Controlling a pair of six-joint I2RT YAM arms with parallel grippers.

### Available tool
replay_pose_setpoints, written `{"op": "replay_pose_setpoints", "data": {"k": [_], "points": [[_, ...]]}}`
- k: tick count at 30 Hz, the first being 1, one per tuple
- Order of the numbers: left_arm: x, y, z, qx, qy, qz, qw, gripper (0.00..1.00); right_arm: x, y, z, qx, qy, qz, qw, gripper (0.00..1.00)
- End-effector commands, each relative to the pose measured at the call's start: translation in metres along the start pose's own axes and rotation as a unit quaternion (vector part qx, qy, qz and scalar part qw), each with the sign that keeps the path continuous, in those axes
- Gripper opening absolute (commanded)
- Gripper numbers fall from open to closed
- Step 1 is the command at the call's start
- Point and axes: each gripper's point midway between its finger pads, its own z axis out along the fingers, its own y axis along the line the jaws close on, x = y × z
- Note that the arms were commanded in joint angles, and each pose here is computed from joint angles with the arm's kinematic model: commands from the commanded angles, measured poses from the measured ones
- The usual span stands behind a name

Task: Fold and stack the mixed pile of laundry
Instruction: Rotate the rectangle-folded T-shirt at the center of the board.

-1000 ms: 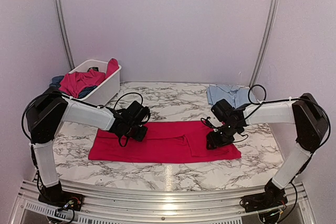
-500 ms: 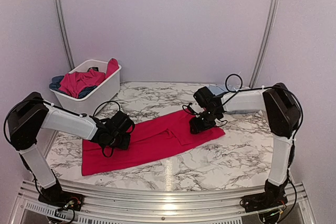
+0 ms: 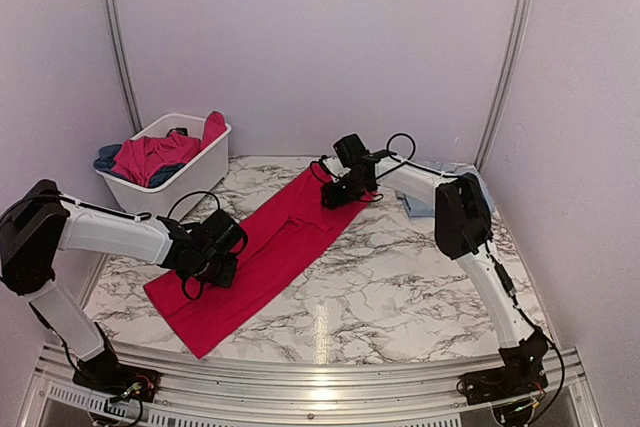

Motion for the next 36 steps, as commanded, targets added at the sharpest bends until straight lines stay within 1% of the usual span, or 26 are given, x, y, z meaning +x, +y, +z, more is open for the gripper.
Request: {"op": "replay_pose_setpoints", "data": {"k": [1, 5, 8, 13, 17, 21, 26, 29, 31, 36], "points": [[-0.022, 0.007, -0.027, -0.003, -0.016, 0.008, 1.000, 0.44, 0.017, -0.031, -0.035, 0.031, 0.034, 0.021, 0.999, 0.56], [-0.026, 0.012, -0.039, -0.006, -0.018, 0.008, 1.000, 0.45, 0.002, -0.009, -0.091, 0.018, -0.011, 0.018, 1.000, 0.58], [-0.014, 0.020, -0.040, -0.020, 0.006, 0.016, 1.000, 0.45, 0.000, 0.015, -0.113, 0.000, -0.027, 0.008, 1.000, 0.58], [0.009, 0.018, -0.045, -0.022, 0.028, 0.035, 0.999, 0.43, 0.027, 0.053, -0.106, -0.031, 0.006, -0.001, 0.999, 0.56], [0.031, 0.009, -0.050, -0.021, 0.055, 0.063, 0.996, 0.40, 0.060, 0.067, -0.091, -0.054, 0.040, 0.011, 0.998, 0.52], [0.054, 0.000, -0.044, -0.014, 0.081, 0.086, 0.993, 0.37, 0.090, 0.062, -0.070, -0.050, 0.070, 0.018, 0.996, 0.51], [0.077, -0.017, -0.034, -0.001, 0.111, 0.135, 0.985, 0.33, 0.099, 0.043, -0.039, -0.037, 0.085, 0.031, 0.995, 0.50], [0.087, -0.033, -0.031, 0.011, 0.121, 0.168, 0.978, 0.33, 0.094, 0.024, -0.023, -0.032, 0.085, 0.044, 0.995, 0.50], [0.091, -0.049, -0.032, 0.023, 0.124, 0.188, 0.974, 0.32, 0.081, 0.010, -0.016, -0.025, 0.071, 0.049, 0.996, 0.50], [0.084, -0.114, -0.042, 0.074, 0.110, 0.231, 0.964, 0.31, 0.051, -0.023, -0.006, -0.015, 0.041, 0.052, 0.998, 0.50]]}}
